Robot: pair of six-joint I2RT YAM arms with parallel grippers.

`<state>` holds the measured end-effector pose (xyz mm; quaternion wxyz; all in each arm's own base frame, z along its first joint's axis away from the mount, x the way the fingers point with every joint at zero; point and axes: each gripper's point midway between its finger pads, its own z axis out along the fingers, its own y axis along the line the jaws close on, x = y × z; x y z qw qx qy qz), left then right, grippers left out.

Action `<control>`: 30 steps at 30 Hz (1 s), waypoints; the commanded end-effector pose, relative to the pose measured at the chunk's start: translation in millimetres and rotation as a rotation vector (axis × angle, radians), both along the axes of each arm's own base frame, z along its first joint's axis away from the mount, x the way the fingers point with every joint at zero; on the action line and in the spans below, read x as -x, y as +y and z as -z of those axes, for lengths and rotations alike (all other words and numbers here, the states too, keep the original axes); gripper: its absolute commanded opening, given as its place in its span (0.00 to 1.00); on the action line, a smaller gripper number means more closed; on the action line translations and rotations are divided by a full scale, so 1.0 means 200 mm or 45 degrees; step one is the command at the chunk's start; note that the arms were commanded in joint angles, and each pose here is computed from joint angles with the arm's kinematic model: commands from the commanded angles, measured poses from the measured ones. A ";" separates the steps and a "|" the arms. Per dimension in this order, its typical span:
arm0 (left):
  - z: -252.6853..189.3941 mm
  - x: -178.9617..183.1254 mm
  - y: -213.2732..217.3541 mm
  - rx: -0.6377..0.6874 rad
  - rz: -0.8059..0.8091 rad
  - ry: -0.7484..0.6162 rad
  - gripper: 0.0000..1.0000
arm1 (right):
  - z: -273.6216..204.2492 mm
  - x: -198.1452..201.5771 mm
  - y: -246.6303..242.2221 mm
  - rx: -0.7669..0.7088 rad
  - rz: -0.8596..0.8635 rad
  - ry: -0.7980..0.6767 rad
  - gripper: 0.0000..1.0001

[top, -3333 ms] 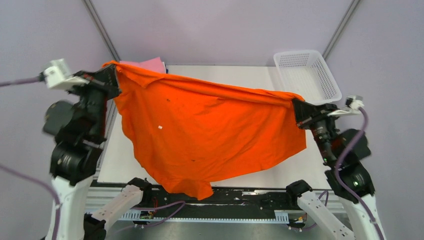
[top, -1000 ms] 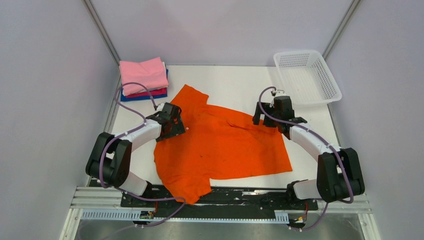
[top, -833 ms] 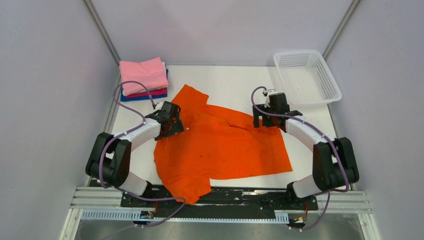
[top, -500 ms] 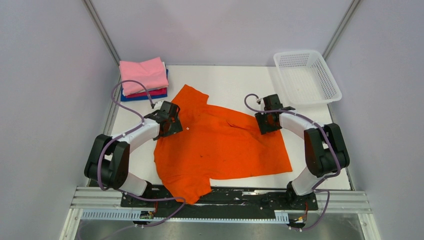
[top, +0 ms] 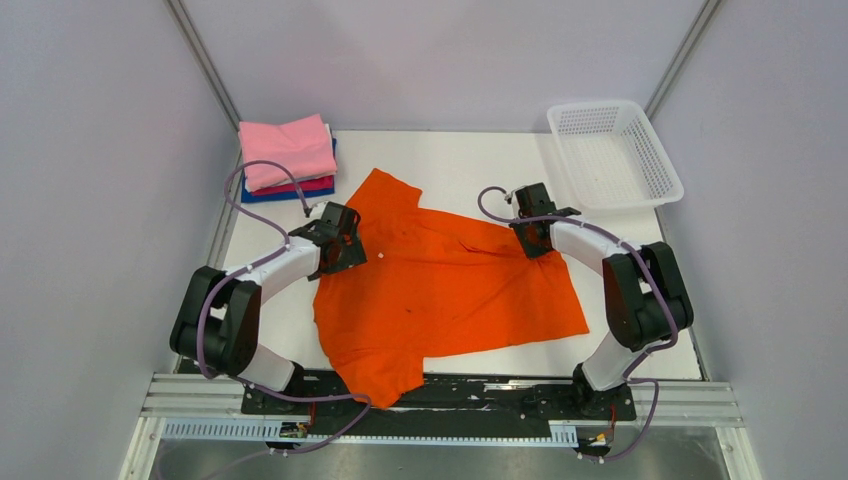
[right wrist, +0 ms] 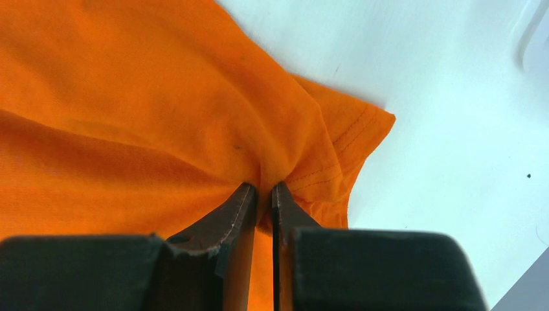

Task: Fold and stack the t-shirts
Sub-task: Flatten out the tshirt

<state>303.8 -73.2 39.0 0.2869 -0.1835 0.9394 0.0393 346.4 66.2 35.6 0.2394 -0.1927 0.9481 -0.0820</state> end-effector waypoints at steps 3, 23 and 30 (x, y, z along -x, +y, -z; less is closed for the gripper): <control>-0.11 -0.07 -0.09 0.070 0.056 -0.078 1.00 | -0.07 -0.06 0.02 0.014 -0.048 -0.055 0.14; 0.27 0.30 -0.39 0.237 0.272 0.251 1.00 | -0.05 -0.05 -0.05 0.046 -0.030 -0.035 0.21; 0.35 0.31 -0.24 0.233 0.068 0.372 1.00 | -0.04 -0.02 -0.12 0.036 0.029 -0.021 0.26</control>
